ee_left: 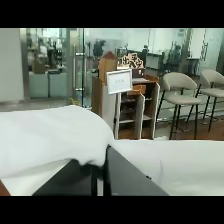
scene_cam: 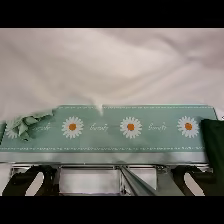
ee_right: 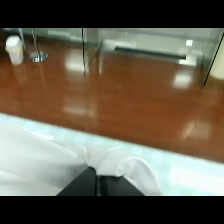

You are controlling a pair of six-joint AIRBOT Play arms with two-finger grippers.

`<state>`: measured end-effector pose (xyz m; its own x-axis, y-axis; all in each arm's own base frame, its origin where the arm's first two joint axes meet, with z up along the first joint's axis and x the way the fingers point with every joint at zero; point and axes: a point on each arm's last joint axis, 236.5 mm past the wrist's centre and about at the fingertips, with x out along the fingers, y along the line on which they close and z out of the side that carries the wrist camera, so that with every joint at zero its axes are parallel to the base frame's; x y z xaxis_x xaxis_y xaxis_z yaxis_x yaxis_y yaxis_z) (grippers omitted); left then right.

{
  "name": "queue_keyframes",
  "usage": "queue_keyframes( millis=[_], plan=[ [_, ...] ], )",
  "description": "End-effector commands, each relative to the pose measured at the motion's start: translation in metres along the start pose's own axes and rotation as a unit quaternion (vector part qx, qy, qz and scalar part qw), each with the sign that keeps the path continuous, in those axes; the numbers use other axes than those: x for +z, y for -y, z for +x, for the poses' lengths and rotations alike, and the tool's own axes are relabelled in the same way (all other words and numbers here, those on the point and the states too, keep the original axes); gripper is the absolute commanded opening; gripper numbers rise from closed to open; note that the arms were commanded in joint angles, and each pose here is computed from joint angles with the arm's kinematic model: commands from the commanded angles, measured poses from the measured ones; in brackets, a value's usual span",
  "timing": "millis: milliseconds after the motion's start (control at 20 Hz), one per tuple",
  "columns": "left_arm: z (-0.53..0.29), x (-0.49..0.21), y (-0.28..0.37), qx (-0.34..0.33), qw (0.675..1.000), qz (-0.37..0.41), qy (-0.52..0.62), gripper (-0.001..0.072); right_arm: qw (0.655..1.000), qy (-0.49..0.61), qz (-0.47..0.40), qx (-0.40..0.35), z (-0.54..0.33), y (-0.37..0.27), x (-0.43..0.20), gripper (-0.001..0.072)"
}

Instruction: Fold the shirts.

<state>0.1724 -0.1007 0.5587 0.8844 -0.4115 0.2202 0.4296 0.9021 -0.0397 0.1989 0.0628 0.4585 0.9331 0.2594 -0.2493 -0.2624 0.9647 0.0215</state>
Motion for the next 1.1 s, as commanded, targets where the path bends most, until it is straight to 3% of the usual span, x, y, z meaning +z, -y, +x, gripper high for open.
queue_keyframes(
  millis=[0, 200, 400, 600, 850, 1000, 1050],
  plan=[
    [-0.012, -0.035, 0.005, 0.002, 0.997, -0.010, -0.072, 0.0024, 0.996, -0.081, 0.037, 0.006, 0.001, -0.004, -0.055, 0.0022],
    [0.030, -0.145, -0.036, 0.014, 0.973, -0.083, -0.216, 0.0025, 0.975, -0.182, 0.101, 0.076, 0.059, -0.021, -0.131, 0.0022],
    [0.078, -0.313, -0.082, 0.026, 0.901, -0.191, -0.389, 0.0025, 0.948, -0.271, 0.150, 0.074, 0.127, -0.003, -0.220, 0.0022],
    [0.134, -0.463, -0.113, 0.020, 0.839, -0.227, -0.494, 0.0025, 0.910, -0.364, 0.190, 0.056, 0.197, 0.021, -0.312, 0.0022],
    [0.224, -0.561, -0.145, 0.032, 0.822, -0.295, -0.485, 0.0025, 0.913, -0.287, 0.288, 0.009, 0.334, 0.069, -0.341, 0.0023],
    [0.251, -0.578, -0.138, 0.017, 0.803, -0.368, -0.468, 0.0025, 0.891, -0.309, 0.333, 0.013, 0.391, 0.079, -0.365, 0.0023],
    [0.254, -0.577, -0.135, 0.013, 0.798, -0.387, -0.461, 0.0025, 0.877, -0.314, 0.364, 0.002, 0.405, 0.083, -0.370, 0.0068]
  ],
)
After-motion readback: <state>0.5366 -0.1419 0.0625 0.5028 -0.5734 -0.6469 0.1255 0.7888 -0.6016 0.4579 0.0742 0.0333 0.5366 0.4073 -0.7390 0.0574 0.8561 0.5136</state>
